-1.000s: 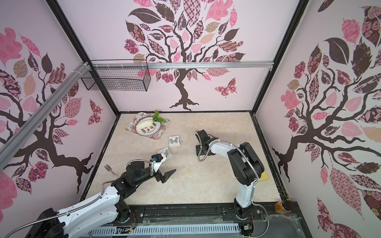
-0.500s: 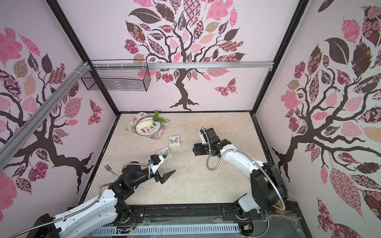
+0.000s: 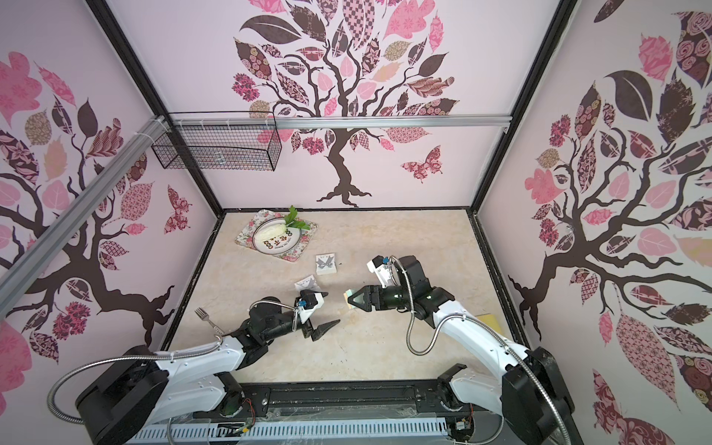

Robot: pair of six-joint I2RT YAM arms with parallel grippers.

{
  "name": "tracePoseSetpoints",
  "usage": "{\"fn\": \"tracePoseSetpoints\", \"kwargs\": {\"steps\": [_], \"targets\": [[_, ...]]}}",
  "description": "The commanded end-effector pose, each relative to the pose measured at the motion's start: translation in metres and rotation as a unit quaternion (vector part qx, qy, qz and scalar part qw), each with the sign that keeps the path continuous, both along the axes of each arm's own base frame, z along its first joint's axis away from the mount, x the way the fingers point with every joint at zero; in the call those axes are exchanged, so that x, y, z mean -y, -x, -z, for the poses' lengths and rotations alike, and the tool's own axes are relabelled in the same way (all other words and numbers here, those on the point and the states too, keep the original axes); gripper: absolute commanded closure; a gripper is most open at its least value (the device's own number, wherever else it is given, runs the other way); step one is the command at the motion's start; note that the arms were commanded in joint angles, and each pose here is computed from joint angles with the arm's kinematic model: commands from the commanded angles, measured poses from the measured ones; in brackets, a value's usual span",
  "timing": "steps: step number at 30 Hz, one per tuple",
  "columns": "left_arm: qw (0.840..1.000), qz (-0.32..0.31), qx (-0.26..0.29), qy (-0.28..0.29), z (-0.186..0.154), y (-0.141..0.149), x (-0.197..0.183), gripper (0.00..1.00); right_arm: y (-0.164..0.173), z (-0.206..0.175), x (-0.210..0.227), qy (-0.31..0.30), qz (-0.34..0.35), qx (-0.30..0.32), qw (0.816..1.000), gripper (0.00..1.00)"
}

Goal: Take the rings out of the lift-off lid box
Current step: Pick up the jewelry box from the center of the board, then open the lid on the jewelry box.

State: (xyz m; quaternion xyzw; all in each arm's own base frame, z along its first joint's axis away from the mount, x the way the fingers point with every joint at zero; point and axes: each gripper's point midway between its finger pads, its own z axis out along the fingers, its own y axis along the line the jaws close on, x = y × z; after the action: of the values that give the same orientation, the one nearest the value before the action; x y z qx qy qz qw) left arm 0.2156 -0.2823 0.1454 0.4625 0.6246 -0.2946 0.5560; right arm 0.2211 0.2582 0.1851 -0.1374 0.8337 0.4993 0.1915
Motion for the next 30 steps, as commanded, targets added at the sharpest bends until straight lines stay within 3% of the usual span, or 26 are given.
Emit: {"fn": "tracePoseSetpoints", "kwargs": {"steps": [1,12,23,30], "targets": [[0.995,0.021,0.083,0.052,-0.045,-0.002,0.021,0.11,0.011,-0.03,-0.008,-0.062,-0.023,0.003,0.998,0.23],[0.99,-0.009,0.121,0.076,-0.057,-0.008,0.032,0.18,0.01,-0.022,-0.011,-0.08,-0.017,-0.02,0.996,0.22],[0.99,0.005,0.107,0.089,-0.059,-0.006,0.037,0.24,0.007,-0.017,-0.015,-0.093,-0.02,-0.035,0.995,0.22],[0.99,0.013,0.103,0.093,-0.062,-0.006,0.041,0.33,0.008,-0.012,-0.015,-0.091,-0.021,-0.04,0.995,0.22]]}}
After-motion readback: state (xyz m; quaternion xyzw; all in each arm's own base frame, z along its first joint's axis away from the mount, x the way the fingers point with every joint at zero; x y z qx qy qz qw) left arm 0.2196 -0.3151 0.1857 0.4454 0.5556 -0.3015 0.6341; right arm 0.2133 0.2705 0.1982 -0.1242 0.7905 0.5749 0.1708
